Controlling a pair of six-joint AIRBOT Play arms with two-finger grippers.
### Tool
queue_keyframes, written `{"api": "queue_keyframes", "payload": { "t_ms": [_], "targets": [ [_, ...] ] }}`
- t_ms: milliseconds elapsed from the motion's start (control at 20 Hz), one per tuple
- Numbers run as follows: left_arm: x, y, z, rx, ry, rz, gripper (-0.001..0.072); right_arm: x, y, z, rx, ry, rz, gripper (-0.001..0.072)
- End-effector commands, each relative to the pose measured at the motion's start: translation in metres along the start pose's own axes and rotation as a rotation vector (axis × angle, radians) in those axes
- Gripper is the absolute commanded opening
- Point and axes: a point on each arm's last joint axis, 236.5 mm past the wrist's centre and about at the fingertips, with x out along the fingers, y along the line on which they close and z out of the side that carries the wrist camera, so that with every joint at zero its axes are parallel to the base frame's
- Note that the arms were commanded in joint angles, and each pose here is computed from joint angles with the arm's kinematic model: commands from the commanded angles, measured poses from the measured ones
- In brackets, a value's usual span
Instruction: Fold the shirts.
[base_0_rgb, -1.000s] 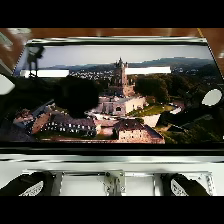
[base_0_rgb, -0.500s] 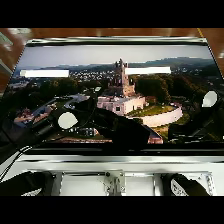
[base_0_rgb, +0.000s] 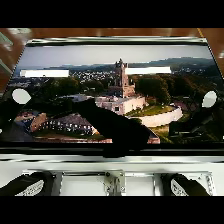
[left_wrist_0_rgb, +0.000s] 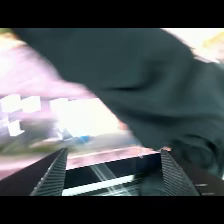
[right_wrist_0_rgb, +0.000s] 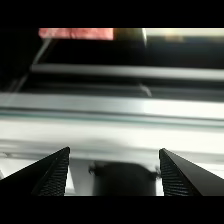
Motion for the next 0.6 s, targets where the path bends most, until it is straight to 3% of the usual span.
{"api": "queue_keyframes", "payload": {
  "t_ms": [0,50,500,550],
  "targets": [
    [0.016,0.056,-0.004,-0.197,0.063,0.011,0.0695,-0.003,0.016,0.036,0.036,-0.152,0.072,0.0673],
    [0.029,0.06,-0.005,-0.213,0.086,0.009,0.072,-0.004,0.018,0.042,0.048,-0.178,0.083,0.0673],
    [0.126,0.033,0.046,-0.492,0.002,-0.237,0.0718,0.016,0.014,0.049,0.159,-0.198,0.087,0.0674],
    [0.129,0.032,0.051,-0.499,-0.008,-0.249,0.0675,0.025,0.016,0.043,0.164,-0.171,0.093,0.0674]
  ]
}}
